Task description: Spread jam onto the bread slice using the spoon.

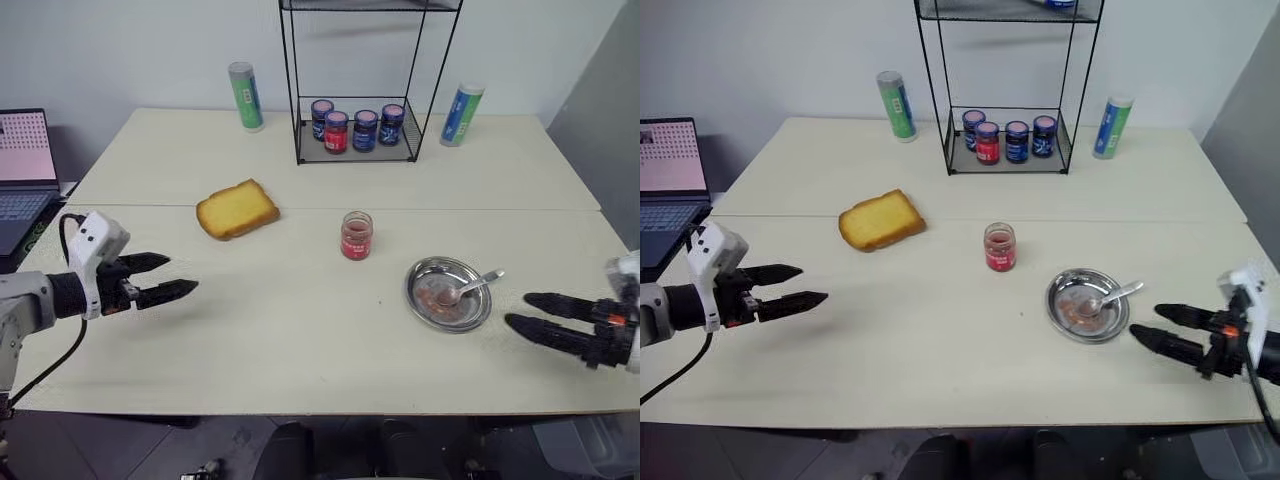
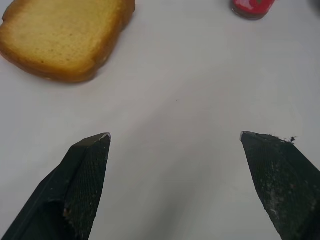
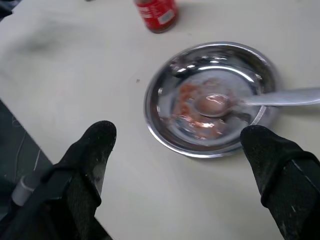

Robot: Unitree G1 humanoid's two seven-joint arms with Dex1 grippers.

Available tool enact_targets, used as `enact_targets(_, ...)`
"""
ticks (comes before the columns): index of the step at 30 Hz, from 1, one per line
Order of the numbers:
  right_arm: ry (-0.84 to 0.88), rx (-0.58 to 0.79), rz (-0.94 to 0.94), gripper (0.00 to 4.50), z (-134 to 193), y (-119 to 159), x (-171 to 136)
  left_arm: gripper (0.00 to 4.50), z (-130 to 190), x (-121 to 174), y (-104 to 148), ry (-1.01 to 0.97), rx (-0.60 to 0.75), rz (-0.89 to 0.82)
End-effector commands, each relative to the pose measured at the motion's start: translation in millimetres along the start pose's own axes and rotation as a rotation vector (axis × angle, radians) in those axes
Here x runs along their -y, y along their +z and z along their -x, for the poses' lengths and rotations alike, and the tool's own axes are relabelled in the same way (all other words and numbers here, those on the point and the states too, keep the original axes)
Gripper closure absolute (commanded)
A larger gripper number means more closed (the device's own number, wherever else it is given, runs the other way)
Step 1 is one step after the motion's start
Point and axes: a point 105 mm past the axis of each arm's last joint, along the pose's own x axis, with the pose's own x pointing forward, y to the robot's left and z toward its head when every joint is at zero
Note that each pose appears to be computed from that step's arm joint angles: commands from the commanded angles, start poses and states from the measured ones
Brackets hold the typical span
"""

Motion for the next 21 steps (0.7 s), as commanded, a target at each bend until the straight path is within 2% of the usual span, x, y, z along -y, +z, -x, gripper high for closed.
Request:
enact_targets(1, -0.049, 0.037, 0.004, 0.08, -8.4, 3.3, 4.0, 0.15, -0.9, -6.0, 6.4, 0.05, 0.032, -0.025)
enact_targets(6, -0.021, 0.047, 0.001, 0.08, -13.1, 2.0, -7.1, 0.15, -1.0, -4.4, 6.6, 0.052, 0.062, 0.03)
enact_targets(9, 0.03, 0.075, 0.019, 0.08, -24.1, 9.2, -22.5, 0.15, -10.0, -44.7, 7.7, 0.289, 0.127, 0.033)
enact_targets(12, 0.161, 0.096, 0.073, 0.08, -43.3, 22.3, -57.3, 0.15, -18.8, -77.2, 10.2, 0.477, 0.198, 0.1)
enact_targets(16, 0.303, 0.114, 0.16, 0.08, -63.5, 36.1, -95.4, 0.15, -49.7, -84.4, 10.7, 0.503, 0.264, 0.19)
enact_targets(21, 0.395, 0.148, 0.217, 0.08, -87.1, 51.1, -122.5, 0.15, -93.4, -86.1, 14.9, 0.499, 0.311, 0.285)
